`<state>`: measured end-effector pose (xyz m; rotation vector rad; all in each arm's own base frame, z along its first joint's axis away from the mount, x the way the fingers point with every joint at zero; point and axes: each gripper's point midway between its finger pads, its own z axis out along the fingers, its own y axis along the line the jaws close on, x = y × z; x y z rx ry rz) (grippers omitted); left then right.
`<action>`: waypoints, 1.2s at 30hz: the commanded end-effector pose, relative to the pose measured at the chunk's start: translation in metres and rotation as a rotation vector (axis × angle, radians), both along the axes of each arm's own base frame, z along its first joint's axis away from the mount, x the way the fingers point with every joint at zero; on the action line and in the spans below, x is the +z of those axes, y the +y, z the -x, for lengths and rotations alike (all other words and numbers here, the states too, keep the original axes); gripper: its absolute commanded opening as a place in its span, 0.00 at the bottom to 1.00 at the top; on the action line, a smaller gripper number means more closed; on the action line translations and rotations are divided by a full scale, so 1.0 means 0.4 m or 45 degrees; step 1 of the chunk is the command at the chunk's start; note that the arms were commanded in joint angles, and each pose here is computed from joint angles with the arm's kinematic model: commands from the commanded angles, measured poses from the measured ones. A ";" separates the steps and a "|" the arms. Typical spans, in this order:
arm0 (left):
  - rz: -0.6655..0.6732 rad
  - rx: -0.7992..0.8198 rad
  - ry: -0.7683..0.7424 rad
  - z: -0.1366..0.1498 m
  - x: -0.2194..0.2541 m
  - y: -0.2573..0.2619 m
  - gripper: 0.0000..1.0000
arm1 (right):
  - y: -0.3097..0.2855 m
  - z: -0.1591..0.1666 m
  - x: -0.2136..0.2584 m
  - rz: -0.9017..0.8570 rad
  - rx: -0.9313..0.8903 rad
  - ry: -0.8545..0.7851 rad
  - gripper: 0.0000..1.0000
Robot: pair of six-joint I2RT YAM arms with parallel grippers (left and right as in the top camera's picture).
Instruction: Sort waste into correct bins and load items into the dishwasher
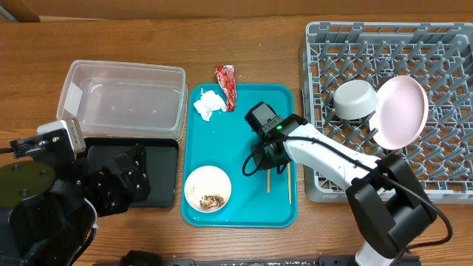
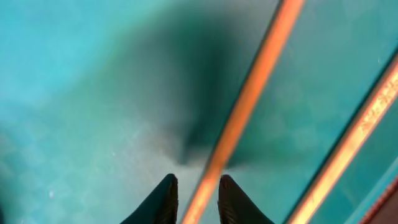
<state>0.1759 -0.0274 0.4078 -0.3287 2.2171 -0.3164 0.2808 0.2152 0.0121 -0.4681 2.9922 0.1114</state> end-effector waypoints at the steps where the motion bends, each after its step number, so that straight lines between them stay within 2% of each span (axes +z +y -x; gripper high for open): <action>1: -0.024 0.015 -0.011 -0.001 0.004 0.010 1.00 | -0.031 0.028 -0.060 0.069 -0.005 0.063 0.23; 5: -0.024 0.015 -0.011 -0.001 0.004 0.010 1.00 | -0.039 0.033 -0.069 0.095 -0.005 0.082 0.04; 9: -0.024 0.015 -0.011 -0.001 0.004 0.010 1.00 | -0.020 0.009 -0.020 0.071 -0.006 0.050 0.04; 13: -0.024 0.015 -0.011 -0.001 0.004 0.010 1.00 | 0.012 -0.037 0.089 0.006 -0.009 -0.047 0.04; 18: -0.024 0.015 -0.011 -0.001 0.004 0.010 1.00 | -0.009 -0.123 0.277 0.007 -0.124 -0.297 0.04; 23: -0.024 0.015 -0.011 -0.001 0.004 0.010 1.00 | -0.101 -0.193 0.414 0.002 -0.269 -0.490 0.04; 29: -0.024 0.015 -0.011 -0.001 0.004 0.010 1.00 | -0.268 -0.242 0.405 0.074 -0.460 -0.471 0.04; 36: -0.024 0.015 -0.011 -0.001 0.004 0.010 1.00 | -0.354 -0.245 0.309 0.137 -0.475 -0.337 0.04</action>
